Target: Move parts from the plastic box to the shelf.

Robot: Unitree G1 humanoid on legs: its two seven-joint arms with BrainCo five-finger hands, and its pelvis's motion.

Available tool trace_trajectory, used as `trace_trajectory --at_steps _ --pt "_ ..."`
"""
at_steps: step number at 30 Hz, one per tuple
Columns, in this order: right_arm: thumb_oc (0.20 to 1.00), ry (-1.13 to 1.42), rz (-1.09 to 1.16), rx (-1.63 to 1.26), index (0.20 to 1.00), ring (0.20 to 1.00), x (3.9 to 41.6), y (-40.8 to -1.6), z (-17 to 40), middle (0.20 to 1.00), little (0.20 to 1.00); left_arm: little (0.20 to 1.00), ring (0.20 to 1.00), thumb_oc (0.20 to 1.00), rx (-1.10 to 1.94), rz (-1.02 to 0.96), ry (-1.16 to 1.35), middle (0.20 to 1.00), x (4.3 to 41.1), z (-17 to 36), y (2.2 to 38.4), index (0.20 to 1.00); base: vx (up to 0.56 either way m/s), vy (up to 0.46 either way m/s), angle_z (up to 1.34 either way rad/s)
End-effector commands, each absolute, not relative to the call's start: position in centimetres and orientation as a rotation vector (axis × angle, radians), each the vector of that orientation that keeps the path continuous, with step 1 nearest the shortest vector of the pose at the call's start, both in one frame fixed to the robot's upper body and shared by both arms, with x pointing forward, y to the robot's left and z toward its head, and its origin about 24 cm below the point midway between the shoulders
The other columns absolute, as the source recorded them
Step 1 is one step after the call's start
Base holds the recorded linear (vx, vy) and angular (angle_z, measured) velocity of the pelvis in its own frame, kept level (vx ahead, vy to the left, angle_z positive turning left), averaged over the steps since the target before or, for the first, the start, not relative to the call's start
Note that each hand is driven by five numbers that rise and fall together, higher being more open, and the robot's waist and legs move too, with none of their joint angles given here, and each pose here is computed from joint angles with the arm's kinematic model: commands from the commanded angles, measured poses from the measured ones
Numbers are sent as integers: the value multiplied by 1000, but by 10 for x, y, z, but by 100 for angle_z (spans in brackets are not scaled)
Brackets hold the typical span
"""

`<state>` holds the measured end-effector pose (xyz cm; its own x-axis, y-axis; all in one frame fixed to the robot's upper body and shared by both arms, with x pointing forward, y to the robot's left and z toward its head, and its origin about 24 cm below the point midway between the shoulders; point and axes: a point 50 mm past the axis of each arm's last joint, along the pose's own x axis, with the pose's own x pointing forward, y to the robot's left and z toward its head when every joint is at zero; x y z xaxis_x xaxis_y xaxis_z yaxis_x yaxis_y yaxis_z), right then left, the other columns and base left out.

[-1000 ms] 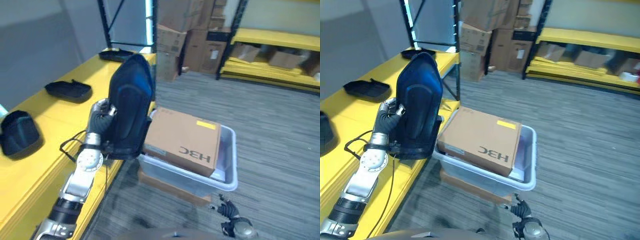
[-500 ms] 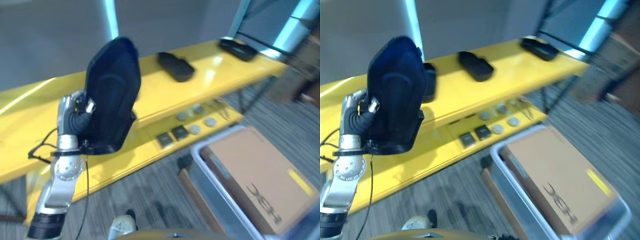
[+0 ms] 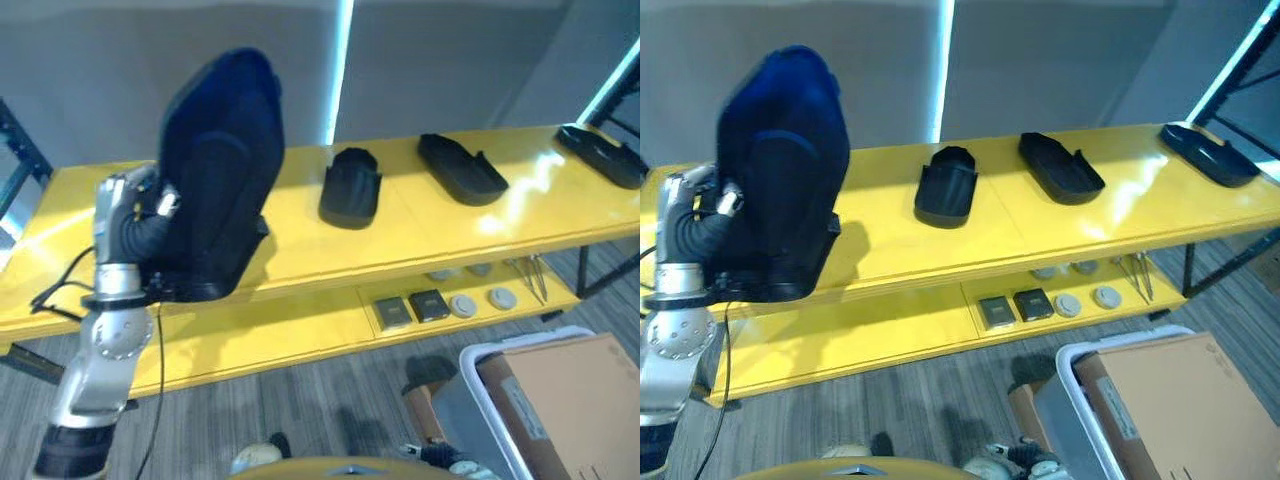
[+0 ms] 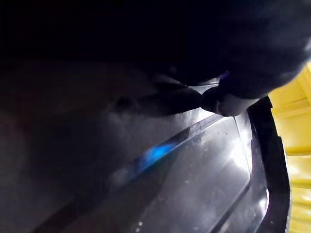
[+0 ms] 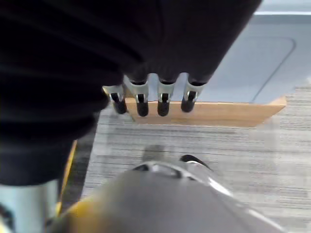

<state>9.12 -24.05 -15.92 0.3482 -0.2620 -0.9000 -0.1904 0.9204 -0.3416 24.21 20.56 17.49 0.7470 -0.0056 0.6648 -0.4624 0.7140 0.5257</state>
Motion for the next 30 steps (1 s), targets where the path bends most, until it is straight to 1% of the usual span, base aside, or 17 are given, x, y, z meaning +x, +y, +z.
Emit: trace_trajectory --at_steps 1,4,8,11,13,14,15,16,20,21,23,25,26,27,28,29,30 --pt "1000 1207 -63 -386 1000 1000 90 -222 -164 1000 1000 200 200 200 620 239 -801 200 245 194 189 200 86 -74 216" --pt "1000 1212 -2 -418 1000 1000 94 -214 -165 1000 1000 200 200 200 582 241 -769 200 247 189 190 200 70 -99 144" --pt "1000 1243 45 -461 1000 1000 89 -218 -166 1000 1000 200 200 200 548 267 -750 200 240 187 198 200 35 -126 5" --pt "1000 1337 41 -546 1000 1000 73 -245 -164 1000 1000 200 200 200 570 279 -732 200 236 187 207 200 -18 -32 19" --pt "1000 1369 22 -551 1000 1000 65 -252 -164 1000 1000 200 200 200 571 278 -713 200 236 184 209 200 41 31 38" --pt "1000 1395 -14 -540 1000 1000 59 -258 -163 1000 1000 200 200 200 567 285 -697 200 234 182 212 200 143 127 56" --pt "1000 1435 -151 -462 1000 1000 47 -272 -160 1000 1000 200 200 200 563 312 -662 200 235 177 220 200 186 182 51" --pt "1000 1443 -234 -406 1000 1000 43 -278 -159 1000 1000 200 200 200 556 322 -650 200 235 176 222 200 161 148 32" --pt "1000 1468 -327 -314 1000 1000 31 -282 -158 1000 1000 200 200 200 548 327 -635 200 237 174 223 200 133 191 28" --pt "1000 1490 -335 -300 1000 1000 28 -278 -160 1000 1000 200 200 200 543 291 -591 200 242 168 222 200 238 424 12" --pt "1000 1428 -297 -338 1000 1000 48 -273 -160 1000 1000 200 200 200 568 278 -593 200 240 170 224 200 238 514 -5" --pt "1000 1404 -272 -348 1000 1000 55 -268 -160 1000 1000 200 200 200 571 268 -594 200 240 170 224 200 111 342 -42" --pt "1000 1328 -242 -374 1000 1000 72 -264 -159 1000 1000 200 200 200 591 262 -593 200 241 170 223 200 137 520 -22" --pt "1000 1252 -169 -425 1000 1000 97 -253 -156 1000 1000 200 200 200 623 258 -604 200 242 173 225 200 186 766 16" --pt "1000 1132 -102 -463 1000 1000 125 -239 -151 1000 1000 200 200 200 590 267 -600 200 243 171 228 200 113 616 -18" --pt "1000 1128 -74 -482 1000 1000 128 -236 -150 1000 1000 200 200 200 588 271 -602 200 243 172 229 200 25 433 -69" --pt "1000 1014 165 -696 1000 1000 150 -219 -144 1000 1000 200 200 200 589 272 -591 200 246 171 231 200 -11 276 -91"
